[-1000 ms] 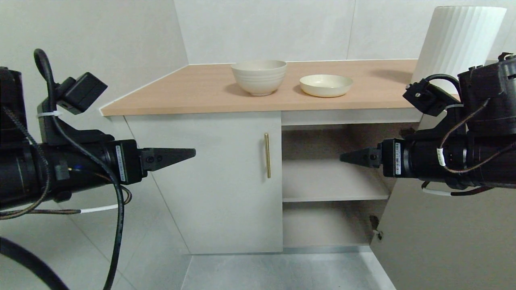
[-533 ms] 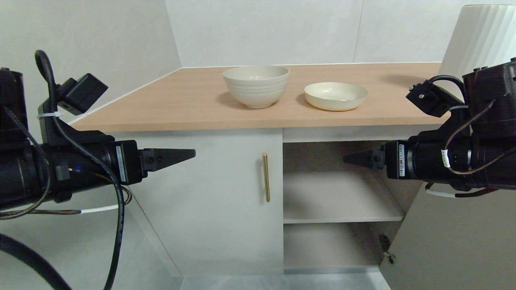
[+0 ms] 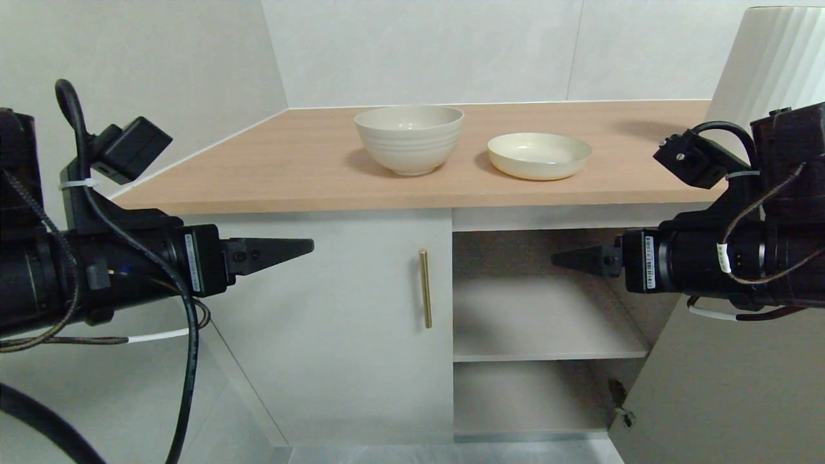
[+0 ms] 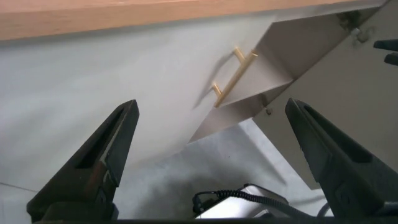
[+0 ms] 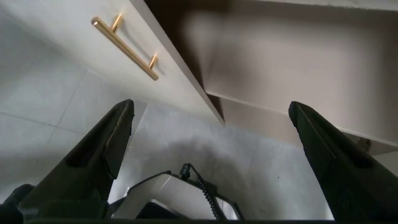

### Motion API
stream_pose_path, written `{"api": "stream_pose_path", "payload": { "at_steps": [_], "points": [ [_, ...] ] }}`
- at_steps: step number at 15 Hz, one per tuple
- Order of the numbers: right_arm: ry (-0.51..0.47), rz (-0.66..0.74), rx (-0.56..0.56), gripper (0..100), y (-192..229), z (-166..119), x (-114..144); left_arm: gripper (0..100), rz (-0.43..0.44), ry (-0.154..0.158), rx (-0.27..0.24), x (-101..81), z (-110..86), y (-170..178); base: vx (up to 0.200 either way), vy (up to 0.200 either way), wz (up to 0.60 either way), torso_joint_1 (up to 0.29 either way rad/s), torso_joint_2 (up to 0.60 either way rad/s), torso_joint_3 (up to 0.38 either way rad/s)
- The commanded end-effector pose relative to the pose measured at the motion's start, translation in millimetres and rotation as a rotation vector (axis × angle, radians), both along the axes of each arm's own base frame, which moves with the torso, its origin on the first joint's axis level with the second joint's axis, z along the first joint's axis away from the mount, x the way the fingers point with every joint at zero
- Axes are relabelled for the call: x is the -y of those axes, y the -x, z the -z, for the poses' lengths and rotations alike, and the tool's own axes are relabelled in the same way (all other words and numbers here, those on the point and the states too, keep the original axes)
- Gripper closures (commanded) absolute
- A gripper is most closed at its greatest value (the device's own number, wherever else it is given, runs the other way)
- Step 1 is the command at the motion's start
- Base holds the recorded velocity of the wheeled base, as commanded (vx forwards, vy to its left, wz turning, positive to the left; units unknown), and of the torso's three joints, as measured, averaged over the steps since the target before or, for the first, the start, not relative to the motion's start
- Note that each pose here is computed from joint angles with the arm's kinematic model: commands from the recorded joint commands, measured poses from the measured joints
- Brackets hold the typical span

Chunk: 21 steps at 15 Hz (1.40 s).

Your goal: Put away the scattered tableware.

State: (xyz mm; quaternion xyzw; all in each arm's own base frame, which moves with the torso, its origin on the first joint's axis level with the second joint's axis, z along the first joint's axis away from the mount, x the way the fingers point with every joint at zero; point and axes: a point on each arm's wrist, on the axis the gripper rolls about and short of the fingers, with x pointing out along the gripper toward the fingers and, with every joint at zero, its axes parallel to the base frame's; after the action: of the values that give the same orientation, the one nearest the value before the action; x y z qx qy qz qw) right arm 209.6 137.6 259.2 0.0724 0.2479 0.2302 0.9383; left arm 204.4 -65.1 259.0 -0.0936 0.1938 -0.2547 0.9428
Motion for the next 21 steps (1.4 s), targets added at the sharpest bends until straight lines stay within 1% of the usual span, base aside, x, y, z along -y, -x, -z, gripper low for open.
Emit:
{"api": "stream_pose_path", "payload": {
  "at_steps": [1,6,13,15,16,17,19,21],
  "points": [
    [-0.001,0.0,0.002,0,0.6,-0.4,0.3,0,0.0,-0.002,-0.008,0.7,2.0,-2.6,0.0,0.0,0.0,0.0,0.0,0.0],
    [0.001,0.0,-0.001,0,0.7,0.8,0.3,0,0.0,-0.006,-0.021,1.7,5.0,-5.9,0.0,0.0,0.0,0.077,-0.24,-0.235],
    [0.002,0.0,-0.003,0,0.0,1.5,-0.1,0,0.001,-0.007,-0.032,3.2,6.9,-11.1,0.0,0.0,0.0,0.156,-0.49,-0.302],
    [0.004,0.0,-0.006,0,-0.6,2.3,-0.5,0,0.0,0.001,-0.037,4.4,6.1,-15.0,0.0,0.0,0.0,0.186,-0.47,-0.3],
    [0.006,0.0,-0.009,0,-1.7,3.3,-1.2,0,-0.007,0.027,-0.054,6.2,4.8,-20.1,0.0,0.0,0.0,0.193,-0.47,-0.295],
    [0.008,0.0,-0.012,0,-2.7,4.5,-1.9,0,-0.005,0.034,-0.059,7.4,4.7,-22.6,0.0,0.0,0.0,0.188,-0.47,-0.276],
    [0.007,0.002,-0.01,0,-5.3,6.0,-3.1,0,0.021,0.039,-0.069,10.1,6.1,-26.0,0.0,0.0,0.0,0.212,-0.48,-0.288],
    [0.011,0.018,-0.014,0,-11.3,8.8,-1.8,0,0.051,0.042,-0.079,16.5,6.7,-34.0,0.0,0.0,0.0,0.217,-0.49,-0.286]
  ]
}}
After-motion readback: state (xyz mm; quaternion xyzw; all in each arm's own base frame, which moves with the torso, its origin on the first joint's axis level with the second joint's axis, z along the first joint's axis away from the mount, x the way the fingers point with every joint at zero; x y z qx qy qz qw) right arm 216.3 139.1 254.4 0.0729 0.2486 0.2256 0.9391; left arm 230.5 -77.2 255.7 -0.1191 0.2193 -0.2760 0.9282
